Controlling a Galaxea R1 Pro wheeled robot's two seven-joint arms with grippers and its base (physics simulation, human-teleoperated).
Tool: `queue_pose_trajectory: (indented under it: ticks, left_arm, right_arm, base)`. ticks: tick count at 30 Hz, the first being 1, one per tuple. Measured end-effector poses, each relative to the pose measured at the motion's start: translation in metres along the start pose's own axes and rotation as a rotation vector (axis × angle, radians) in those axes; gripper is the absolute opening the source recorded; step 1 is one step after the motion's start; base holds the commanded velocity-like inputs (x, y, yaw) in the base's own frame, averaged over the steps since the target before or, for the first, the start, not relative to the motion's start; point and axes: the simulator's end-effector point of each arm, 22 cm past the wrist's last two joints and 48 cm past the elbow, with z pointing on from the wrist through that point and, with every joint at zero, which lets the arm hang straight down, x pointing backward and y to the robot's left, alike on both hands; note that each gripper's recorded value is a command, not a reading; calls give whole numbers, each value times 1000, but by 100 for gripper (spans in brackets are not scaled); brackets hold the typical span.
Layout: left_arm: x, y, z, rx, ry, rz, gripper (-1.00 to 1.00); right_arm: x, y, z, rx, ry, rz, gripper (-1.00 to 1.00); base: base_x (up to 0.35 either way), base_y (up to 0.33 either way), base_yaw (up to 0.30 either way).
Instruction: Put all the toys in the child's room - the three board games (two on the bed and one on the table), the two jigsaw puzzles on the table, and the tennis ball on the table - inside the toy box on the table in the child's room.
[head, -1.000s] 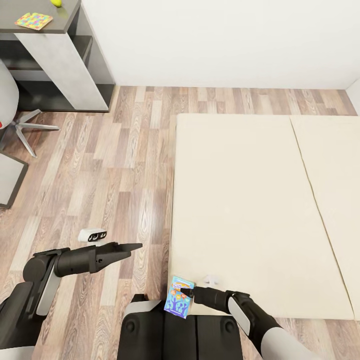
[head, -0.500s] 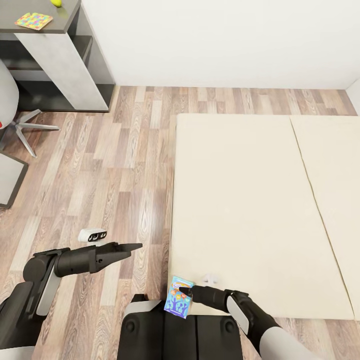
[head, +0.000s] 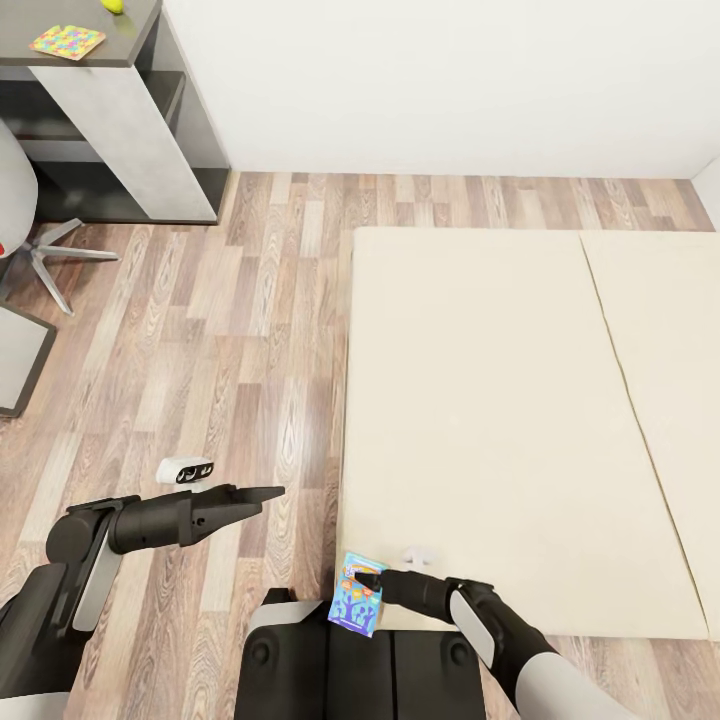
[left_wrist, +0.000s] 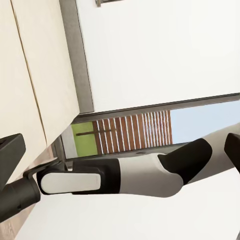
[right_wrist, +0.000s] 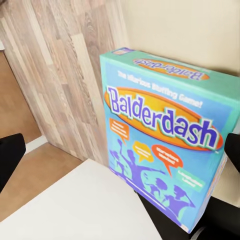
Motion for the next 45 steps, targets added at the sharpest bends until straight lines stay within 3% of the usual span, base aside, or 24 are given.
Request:
queue_pose_trajectory:
  ticks: [25,45]
  left_arm:
    - [0,0,-1,-1,1,0,100]
    - [0,0,-2,-4,2,1,100]
  right_arm:
    - [0,0,1,1,4,-2,100]
    - [-1,-14,-8,16,-14,-1,100]
  base:
    - [0,0,0]
    - [0,0,0]
